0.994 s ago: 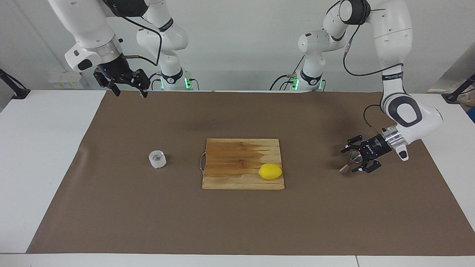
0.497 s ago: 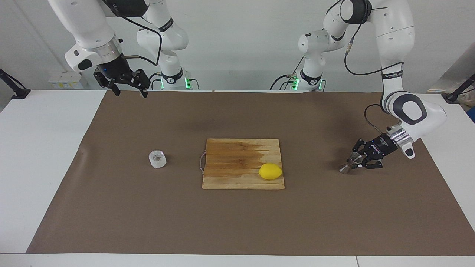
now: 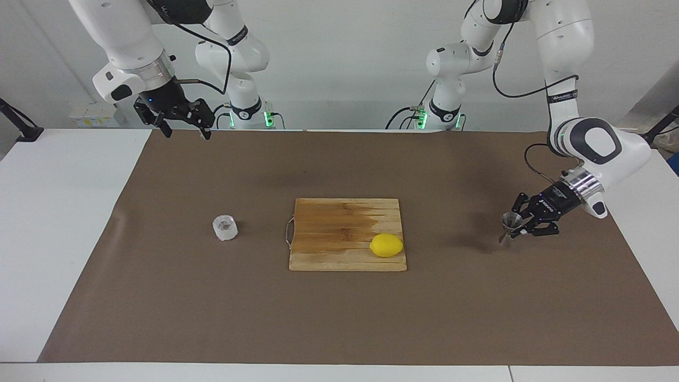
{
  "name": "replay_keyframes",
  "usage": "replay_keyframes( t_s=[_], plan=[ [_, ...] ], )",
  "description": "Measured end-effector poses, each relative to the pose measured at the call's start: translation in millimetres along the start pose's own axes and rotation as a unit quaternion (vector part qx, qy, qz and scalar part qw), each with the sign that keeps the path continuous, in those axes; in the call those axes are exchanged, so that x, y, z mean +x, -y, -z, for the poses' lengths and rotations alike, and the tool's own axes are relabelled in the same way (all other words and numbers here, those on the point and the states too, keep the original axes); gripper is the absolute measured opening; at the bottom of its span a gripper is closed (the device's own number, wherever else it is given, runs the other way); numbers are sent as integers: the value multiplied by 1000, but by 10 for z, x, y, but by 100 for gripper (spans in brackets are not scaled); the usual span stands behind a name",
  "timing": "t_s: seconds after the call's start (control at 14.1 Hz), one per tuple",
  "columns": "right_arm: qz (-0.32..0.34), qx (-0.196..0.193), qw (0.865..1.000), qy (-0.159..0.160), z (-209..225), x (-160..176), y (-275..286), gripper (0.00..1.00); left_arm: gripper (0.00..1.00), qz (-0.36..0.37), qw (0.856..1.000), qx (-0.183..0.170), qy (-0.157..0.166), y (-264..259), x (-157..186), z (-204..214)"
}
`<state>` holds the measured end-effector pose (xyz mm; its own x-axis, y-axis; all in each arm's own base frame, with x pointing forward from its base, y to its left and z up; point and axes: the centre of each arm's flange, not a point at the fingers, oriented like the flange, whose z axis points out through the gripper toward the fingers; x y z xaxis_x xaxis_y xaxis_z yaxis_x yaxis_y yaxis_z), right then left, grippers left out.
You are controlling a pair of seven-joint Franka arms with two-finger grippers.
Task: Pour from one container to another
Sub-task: 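Lift the metal cup with the left gripper and carry it toward the board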
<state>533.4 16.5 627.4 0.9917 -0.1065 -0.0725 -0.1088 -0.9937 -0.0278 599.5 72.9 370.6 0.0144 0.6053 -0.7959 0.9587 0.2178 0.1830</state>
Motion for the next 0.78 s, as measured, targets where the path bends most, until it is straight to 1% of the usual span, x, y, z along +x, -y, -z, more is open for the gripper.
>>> replay_keyframes(
  t_s=[0.14,0.5,0.64,0.78],
  plan=[
    [0,0,1000,0,0,0,0,100,24,0,1000,-4,4,6,-75,22],
    [0,0,1000,0,0,0,0,100,23,27,999,-36,24,-19,55,206],
    [0,0,1000,0,0,0,0,100,23,35,997,-36,52,-11,32,253],
    [0,0,1000,0,0,0,0,100,23,32,996,-30,73,-1,-129,283]
  ],
)
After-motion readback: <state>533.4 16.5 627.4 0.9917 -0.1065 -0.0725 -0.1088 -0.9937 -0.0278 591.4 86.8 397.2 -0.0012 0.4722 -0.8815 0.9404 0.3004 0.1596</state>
